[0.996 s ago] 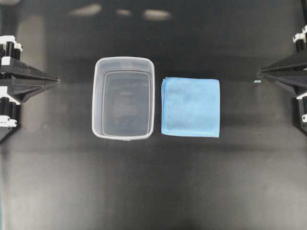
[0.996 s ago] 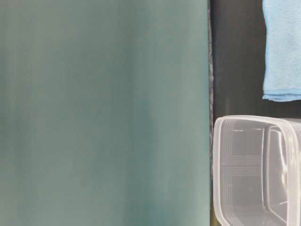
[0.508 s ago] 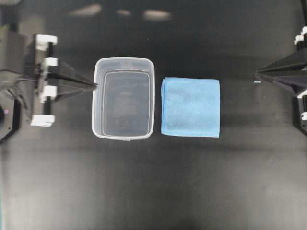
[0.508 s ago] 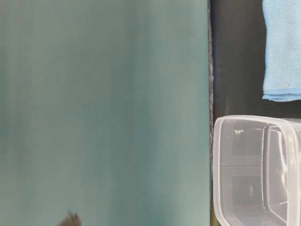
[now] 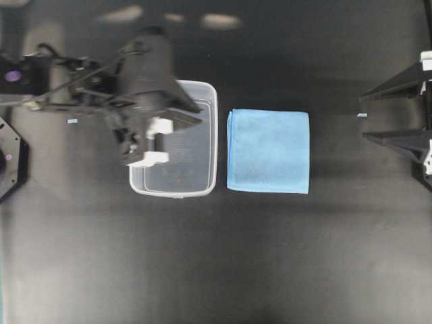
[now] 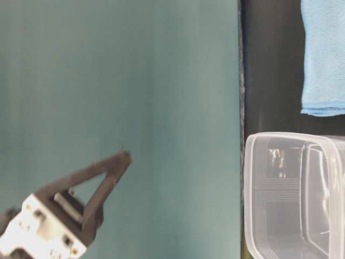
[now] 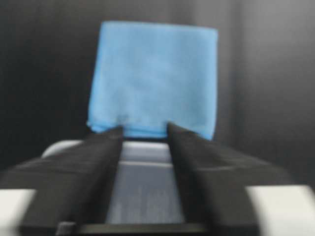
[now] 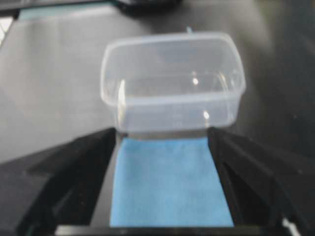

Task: Place the blue towel into the container with the left arm.
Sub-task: 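Move the left gripper over the container toward the blue towel, then lower the open left gripper onto the towel and close on it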

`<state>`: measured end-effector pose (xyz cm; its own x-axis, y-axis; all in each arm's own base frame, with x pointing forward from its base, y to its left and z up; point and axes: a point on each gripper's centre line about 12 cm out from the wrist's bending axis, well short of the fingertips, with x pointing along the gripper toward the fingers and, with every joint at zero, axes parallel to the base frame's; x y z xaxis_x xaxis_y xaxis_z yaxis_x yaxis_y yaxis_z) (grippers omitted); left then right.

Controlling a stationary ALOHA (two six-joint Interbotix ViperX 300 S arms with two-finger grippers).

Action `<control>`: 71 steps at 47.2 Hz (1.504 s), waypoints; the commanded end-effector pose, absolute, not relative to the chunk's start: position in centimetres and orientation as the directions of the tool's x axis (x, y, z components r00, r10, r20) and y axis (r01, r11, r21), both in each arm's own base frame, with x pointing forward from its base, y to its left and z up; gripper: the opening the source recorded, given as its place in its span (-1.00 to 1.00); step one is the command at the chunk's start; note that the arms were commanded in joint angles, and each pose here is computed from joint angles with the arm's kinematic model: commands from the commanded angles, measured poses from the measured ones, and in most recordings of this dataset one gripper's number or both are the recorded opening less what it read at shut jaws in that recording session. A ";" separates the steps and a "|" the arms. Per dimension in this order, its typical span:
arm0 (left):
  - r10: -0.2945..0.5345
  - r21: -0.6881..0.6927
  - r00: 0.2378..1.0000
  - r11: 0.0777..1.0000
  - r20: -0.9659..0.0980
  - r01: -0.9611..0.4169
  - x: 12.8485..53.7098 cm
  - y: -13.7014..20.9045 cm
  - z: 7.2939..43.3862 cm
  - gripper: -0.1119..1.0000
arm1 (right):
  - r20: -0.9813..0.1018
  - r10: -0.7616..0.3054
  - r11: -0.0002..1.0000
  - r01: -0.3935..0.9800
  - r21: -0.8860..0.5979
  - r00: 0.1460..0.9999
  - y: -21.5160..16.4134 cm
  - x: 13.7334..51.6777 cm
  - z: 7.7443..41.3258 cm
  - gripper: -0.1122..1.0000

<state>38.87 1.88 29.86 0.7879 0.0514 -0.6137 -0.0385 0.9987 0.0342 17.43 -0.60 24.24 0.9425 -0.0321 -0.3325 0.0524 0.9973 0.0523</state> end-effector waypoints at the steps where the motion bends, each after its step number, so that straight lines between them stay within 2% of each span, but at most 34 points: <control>1: 0.057 0.040 0.795 0.998 -0.604 -0.040 40.9 2.1 31.5 0.08 | -0.325 -0.033 0.997 0.053 0.054 0.945 -0.6 17.4 24.6 0.55; 6: 0.059 0.043 0.757 0.998 -0.650 -0.042 43.1 2.3 30.6 0.61 | -0.306 -0.033 0.997 0.052 0.054 0.951 -0.6 17.3 24.9 0.53; 9: 0.059 0.046 0.728 0.998 -0.683 -0.038 44.3 2.4 29.6 0.79 | -0.292 -0.033 0.997 0.052 0.055 0.956 -0.6 17.2 25.1 0.53; 11: 0.057 0.050 0.702 0.998 -0.710 -0.031 45.1 2.4 28.8 0.83 | -0.286 -0.034 0.997 0.051 0.055 0.958 -0.6 17.1 25.2 0.53; 21: 0.048 0.101 0.573 0.993 -0.818 0.061 49.0 1.9 24.0 0.80 | -0.249 -0.041 0.996 0.058 0.061 0.968 -0.7 16.6 25.9 0.53; 31: 0.043 0.113 0.543 0.989 -0.838 0.095 52.3 1.7 20.8 0.80 | -0.207 -0.040 0.996 0.056 0.072 0.978 -0.7 15.8 26.8 0.53; 47: 0.043 0.097 0.427 0.989 -0.903 0.107 53.3 2.0 13.2 0.80 | -0.194 -0.039 0.996 0.054 0.072 0.980 -0.6 14.9 27.4 0.53; 59: 0.039 0.092 0.398 0.989 -0.917 0.115 53.4 1.7 10.5 0.81 | -0.191 -0.040 0.996 0.055 0.074 0.981 -0.6 14.9 27.5 0.53; 71: 0.032 0.088 0.422 0.989 -0.906 0.115 53.7 0.9 9.7 0.81 | -0.191 -0.041 0.996 0.057 0.075 0.981 -0.6 14.9 27.5 0.52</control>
<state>53.62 1.54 10.21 0.4215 0.0356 -0.9061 0.1078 0.9902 0.0891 14.75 -0.59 26.78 0.9776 -0.0385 -0.2071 0.0545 0.9959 0.0721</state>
